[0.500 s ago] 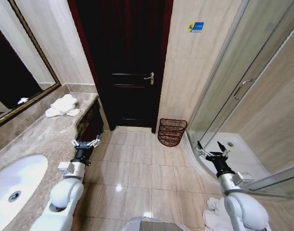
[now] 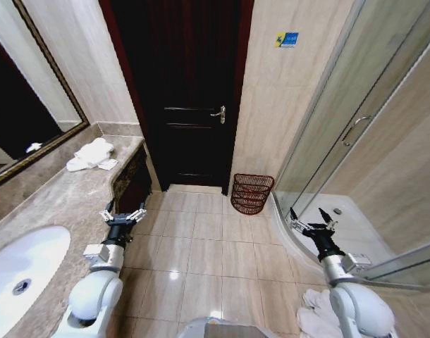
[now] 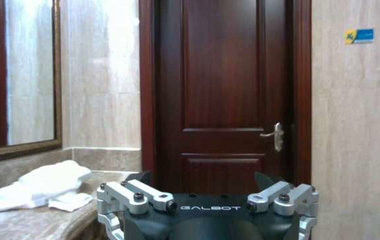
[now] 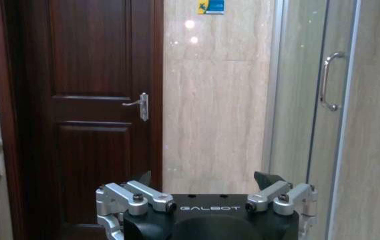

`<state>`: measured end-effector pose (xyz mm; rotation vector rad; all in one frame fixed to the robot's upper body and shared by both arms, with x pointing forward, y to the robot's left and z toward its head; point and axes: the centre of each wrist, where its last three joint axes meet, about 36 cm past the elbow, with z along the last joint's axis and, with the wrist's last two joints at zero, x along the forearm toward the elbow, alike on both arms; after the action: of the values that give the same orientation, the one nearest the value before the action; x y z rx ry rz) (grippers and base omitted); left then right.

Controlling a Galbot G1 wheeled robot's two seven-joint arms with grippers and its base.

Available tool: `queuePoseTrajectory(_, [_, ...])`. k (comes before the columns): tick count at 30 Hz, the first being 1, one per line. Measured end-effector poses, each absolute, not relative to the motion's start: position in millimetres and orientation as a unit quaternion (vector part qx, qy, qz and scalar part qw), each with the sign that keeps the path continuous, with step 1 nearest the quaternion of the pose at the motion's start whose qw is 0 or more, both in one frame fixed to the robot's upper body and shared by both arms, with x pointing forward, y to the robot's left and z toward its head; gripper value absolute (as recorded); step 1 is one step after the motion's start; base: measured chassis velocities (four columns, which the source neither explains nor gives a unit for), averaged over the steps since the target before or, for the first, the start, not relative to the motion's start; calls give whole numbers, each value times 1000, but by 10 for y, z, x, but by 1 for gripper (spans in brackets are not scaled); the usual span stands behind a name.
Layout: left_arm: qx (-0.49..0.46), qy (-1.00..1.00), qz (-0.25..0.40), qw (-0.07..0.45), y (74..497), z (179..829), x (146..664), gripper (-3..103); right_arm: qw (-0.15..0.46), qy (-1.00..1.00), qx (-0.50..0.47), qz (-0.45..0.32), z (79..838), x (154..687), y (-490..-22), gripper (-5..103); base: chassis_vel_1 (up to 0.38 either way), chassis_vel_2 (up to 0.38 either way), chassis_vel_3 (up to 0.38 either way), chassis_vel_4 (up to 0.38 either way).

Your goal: Discard the used towel into the hamper.

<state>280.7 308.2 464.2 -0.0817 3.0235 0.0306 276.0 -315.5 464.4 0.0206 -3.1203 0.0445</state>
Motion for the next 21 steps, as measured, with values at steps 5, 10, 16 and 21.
queuePoseTrajectory(5, [-23, 998, 10, 57, 3110, 4602, 2809, 100, 17, -1000, 21, 6, 4636, 2713, -3151, 100, 0, 0, 0, 0])
queuePoseTrajectory(10, [-20, 998, 15, 51, 3139, 4589, 2764, 100, 18, -1000, 15, 0, 4656, 2676, -3131, 100, 0, 0, 0, 0])
queuePoseTrajectory(16, [-18, 998, 10, 58, 3129, 4571, 2750, 100, 18, -1000, 10, 0, 4645, 2662, -3137, 100, 0, 0, 0, 0])
queuePoseTrajectory(21, [-16, 998, 9, 60, 3122, 4560, 2737, 100, 19, -1000, 7, 2, 4644, 2652, -3133, 100, 0, 0, 0, 0])
